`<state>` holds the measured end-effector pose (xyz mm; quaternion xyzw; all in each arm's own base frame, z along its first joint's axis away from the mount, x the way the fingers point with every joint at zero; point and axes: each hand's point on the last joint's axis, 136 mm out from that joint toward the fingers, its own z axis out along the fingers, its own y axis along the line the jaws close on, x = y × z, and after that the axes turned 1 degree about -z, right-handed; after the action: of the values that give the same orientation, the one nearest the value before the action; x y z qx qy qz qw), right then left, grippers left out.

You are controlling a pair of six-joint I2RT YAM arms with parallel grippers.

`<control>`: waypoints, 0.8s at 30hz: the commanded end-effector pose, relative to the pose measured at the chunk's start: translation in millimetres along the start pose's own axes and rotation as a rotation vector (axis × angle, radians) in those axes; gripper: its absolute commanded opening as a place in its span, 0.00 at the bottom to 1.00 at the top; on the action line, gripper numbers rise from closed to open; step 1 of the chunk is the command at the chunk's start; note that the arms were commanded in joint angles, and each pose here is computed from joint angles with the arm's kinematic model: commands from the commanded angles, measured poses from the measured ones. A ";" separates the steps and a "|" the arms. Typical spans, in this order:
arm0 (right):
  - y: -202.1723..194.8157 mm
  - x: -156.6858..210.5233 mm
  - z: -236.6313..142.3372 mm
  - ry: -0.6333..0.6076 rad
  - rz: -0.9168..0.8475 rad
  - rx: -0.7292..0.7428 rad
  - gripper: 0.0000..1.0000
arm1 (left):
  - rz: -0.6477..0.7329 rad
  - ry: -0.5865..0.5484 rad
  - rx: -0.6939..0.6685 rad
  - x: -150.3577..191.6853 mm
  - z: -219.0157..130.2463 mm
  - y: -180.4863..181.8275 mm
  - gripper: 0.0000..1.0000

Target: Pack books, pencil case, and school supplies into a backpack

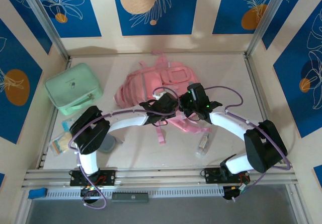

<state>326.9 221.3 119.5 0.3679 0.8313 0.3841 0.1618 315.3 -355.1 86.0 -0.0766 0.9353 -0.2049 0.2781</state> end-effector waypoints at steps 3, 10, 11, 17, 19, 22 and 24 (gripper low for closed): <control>24.6 19.1 -8.8 0.070 -0.035 -0.093 0.00 | 0.026 -0.082 -0.022 -26.5 -4.9 -1.2 0.19; 21.6 12.4 -13.6 0.049 -0.044 -0.087 0.00 | 0.055 -0.103 0.011 -35.2 -28.2 -3.6 0.13; 20.7 10.9 -14.5 0.049 -0.045 -0.085 0.00 | 0.060 -0.101 0.015 -34.8 -32.7 -2.7 0.13; 23.9 0.6 -23.0 0.043 -0.060 -0.095 0.00 | 0.104 0.044 0.088 -14.9 -46.4 7.0 0.08; 22.6 -1.3 -23.4 0.042 -0.061 -0.086 0.00 | 0.103 0.086 0.113 -6.3 -51.3 12.5 0.08; 24.3 -1.3 -23.1 0.045 -0.071 -0.087 0.00 | 0.110 0.118 0.184 1.4 -63.6 8.3 0.09; 22.3 0.3 -20.4 0.052 -0.070 -0.078 0.00 | 0.103 0.132 0.209 3.9 -68.2 8.0 0.09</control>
<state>322.3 220.4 134.9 0.3406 0.8330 0.4086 0.1524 283.2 -325.5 120.8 -0.0036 0.9337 -0.2617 0.2442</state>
